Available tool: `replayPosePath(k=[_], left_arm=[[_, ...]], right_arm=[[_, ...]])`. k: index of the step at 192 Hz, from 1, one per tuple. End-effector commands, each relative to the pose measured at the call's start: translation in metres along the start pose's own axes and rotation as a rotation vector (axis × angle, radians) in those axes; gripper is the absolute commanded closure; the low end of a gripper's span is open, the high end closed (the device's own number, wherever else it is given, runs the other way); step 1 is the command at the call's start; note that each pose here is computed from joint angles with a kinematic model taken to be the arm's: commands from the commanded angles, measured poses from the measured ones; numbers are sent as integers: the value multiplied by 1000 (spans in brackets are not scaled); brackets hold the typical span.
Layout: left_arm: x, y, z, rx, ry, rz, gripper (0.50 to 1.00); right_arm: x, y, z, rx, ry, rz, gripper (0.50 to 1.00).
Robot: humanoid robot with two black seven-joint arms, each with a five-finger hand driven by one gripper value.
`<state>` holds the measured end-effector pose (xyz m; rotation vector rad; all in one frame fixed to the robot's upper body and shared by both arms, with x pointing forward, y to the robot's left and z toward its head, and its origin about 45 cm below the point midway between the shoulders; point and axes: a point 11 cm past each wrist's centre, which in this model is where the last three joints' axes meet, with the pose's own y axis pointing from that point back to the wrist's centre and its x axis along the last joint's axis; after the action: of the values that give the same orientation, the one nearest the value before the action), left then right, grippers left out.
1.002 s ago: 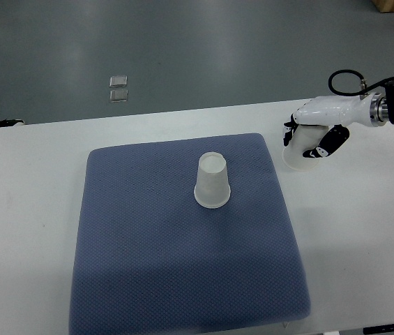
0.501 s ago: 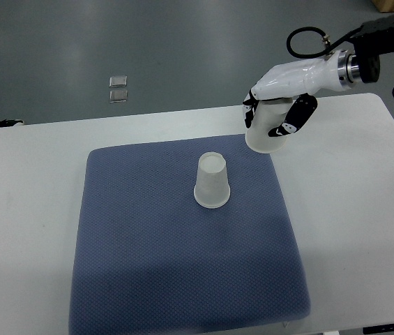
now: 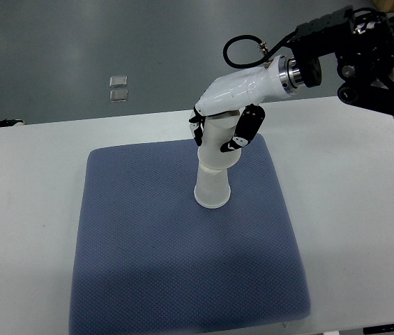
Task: Stack paper cups
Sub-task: 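Lower the held cup down onto the upside-down cup on the pad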
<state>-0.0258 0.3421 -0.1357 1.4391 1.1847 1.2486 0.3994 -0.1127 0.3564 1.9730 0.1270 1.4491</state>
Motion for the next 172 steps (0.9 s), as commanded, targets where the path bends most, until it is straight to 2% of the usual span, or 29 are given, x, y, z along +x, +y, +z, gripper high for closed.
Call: replayPosePath(k=[1,88,172], left_arm=[[0,0,0,1,0,-1,500],[0,0,0,1,0,0,500],[0,0,0,1,0,0,500]], right_arm=[[-2,-6,-2,10,-3,-5,871],[-10,-26,3,11,-42,-6,869],[-21,-32,6,11,-66,-13,867]])
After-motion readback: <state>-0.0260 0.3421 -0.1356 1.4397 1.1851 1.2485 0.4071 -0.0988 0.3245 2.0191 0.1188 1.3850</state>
